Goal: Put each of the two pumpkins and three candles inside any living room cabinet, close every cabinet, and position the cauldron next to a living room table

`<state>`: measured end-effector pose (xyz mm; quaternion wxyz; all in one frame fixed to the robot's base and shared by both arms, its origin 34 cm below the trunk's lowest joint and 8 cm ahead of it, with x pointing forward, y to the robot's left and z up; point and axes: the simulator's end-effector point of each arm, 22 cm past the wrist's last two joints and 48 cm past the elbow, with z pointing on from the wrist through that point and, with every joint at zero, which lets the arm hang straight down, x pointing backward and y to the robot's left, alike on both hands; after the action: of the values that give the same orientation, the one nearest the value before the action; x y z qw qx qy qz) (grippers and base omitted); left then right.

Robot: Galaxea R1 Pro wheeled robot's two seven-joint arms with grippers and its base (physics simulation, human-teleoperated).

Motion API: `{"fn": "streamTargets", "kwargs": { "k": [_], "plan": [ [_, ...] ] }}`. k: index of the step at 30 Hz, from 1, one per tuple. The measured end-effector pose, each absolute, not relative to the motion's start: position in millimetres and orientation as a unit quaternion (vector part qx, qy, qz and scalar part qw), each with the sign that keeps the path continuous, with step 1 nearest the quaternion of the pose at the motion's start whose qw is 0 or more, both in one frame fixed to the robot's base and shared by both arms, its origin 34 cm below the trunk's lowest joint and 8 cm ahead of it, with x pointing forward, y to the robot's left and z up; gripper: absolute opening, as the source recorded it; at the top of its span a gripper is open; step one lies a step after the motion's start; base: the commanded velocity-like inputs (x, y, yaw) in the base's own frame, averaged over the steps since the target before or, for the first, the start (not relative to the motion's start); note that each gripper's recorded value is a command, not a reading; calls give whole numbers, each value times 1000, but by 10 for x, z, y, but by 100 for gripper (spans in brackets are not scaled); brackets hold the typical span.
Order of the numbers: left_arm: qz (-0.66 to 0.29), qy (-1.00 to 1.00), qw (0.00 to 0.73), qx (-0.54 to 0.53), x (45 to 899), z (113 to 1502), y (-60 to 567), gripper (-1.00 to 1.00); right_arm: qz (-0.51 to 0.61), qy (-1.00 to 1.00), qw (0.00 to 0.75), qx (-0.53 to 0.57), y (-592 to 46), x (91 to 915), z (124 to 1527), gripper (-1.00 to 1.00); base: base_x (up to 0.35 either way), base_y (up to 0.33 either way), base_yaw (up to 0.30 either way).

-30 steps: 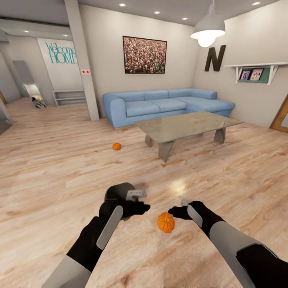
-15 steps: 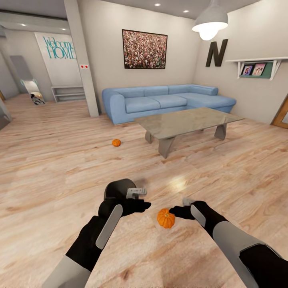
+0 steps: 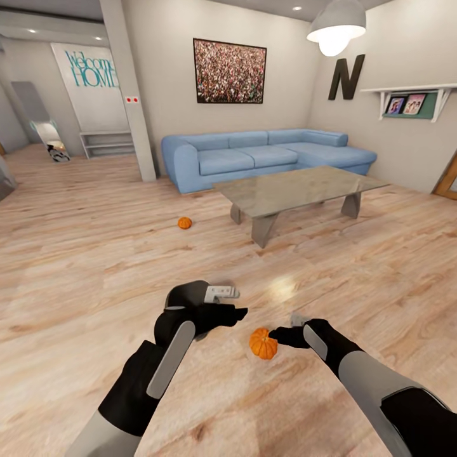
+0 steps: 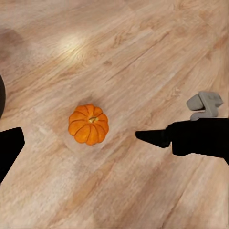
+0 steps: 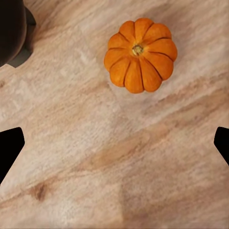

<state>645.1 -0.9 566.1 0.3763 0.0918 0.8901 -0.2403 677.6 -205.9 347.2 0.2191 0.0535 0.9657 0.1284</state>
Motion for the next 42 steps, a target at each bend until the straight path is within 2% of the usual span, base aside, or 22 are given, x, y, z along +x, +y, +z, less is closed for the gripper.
{"fn": "streamTargets", "kwargs": {
  "k": [12, 42],
  "plan": [
    [-241, 889, 379, 92, 6451, 5682, -12, 100, 123, 968, 213, 56, -2084, 6743, 3437, 100, 253, 0, 1],
    [-244, 900, 350, 84, 6419, 5153, -13, 100, 117, 974, 183, 60, -2110, 6553, 2872, 100, 5, 0, 0]
  ]
}}
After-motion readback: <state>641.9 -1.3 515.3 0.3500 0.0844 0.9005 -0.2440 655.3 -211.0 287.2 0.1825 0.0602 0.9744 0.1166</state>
